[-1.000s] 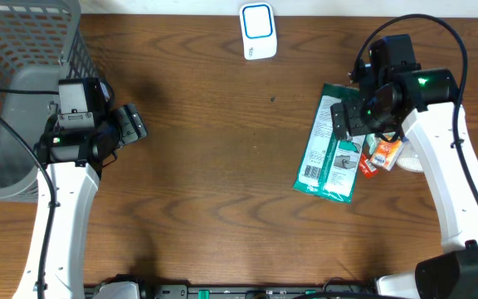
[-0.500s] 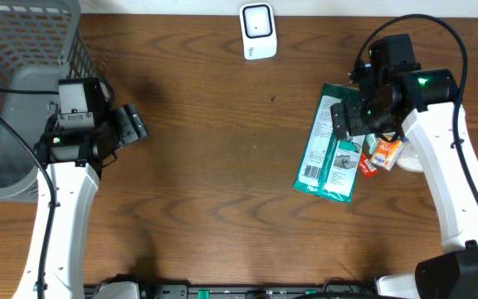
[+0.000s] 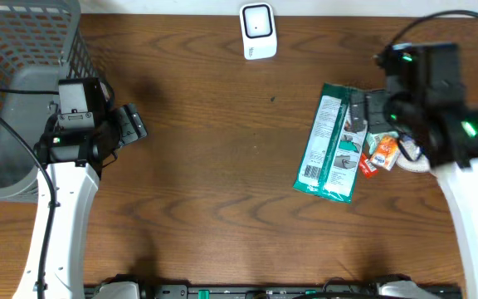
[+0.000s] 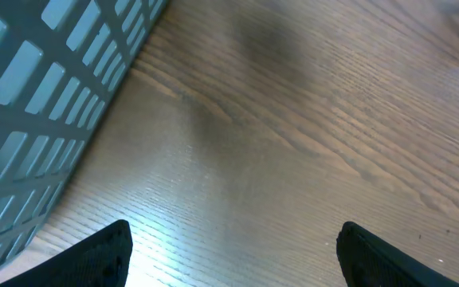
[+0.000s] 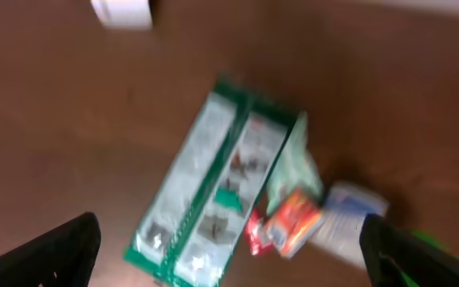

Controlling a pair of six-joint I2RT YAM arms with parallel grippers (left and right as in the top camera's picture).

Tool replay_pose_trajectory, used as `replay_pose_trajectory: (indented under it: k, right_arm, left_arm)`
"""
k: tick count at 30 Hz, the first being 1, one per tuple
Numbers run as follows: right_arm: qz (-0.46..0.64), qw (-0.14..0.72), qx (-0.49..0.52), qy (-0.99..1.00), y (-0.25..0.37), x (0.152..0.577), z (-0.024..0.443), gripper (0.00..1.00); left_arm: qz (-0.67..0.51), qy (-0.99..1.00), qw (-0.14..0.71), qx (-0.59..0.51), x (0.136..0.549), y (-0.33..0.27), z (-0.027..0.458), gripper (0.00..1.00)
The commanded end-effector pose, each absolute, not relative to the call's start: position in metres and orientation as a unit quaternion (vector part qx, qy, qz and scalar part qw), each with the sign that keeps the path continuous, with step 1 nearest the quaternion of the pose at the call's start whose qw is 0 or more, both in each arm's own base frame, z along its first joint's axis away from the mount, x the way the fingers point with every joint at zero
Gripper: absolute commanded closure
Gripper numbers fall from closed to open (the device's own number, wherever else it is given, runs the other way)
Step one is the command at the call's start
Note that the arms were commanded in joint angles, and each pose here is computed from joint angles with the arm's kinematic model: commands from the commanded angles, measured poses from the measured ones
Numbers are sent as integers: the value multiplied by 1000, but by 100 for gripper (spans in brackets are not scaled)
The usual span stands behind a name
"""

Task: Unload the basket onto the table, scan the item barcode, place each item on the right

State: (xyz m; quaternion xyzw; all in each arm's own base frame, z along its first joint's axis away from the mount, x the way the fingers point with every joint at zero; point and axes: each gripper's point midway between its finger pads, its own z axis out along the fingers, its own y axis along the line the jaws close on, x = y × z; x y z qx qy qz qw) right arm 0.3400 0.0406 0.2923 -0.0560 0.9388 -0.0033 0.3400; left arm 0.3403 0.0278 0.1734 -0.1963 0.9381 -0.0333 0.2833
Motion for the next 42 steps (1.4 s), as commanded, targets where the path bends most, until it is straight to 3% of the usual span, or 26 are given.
replay_pose_trajectory:
  k: [1,10,15,19,25,36,42]
  right_arm:
    - [-10,447,-54,893,28,304,361,1]
    - [6,605,-42,795,13,184,434,1]
    - [10,656,-36,754,5,125,427,1]
    - [1,672,-24,740,-2,97,384,1]
    - [-5,691,-14,723,-3,113,342,1]
    - [-6,802,-4,598,0,177,356,1]
    - [-8,844,-24,536,4,200,341,1]
  left_arm:
    - [-29,937,284,-200,341,31,174,16]
    - [-29,937,284,-200,341,31,174,15]
    - [-29,937,284,-200,341,31,174,15]
    - [-29,937,284,-200,341,31,174,16]
    - [-29,937,284,-200,341,31,174,15]
    - [-29,937,284,-200,341,31,174,15]
    - [-29,937,284,-200,341,31,174,16]
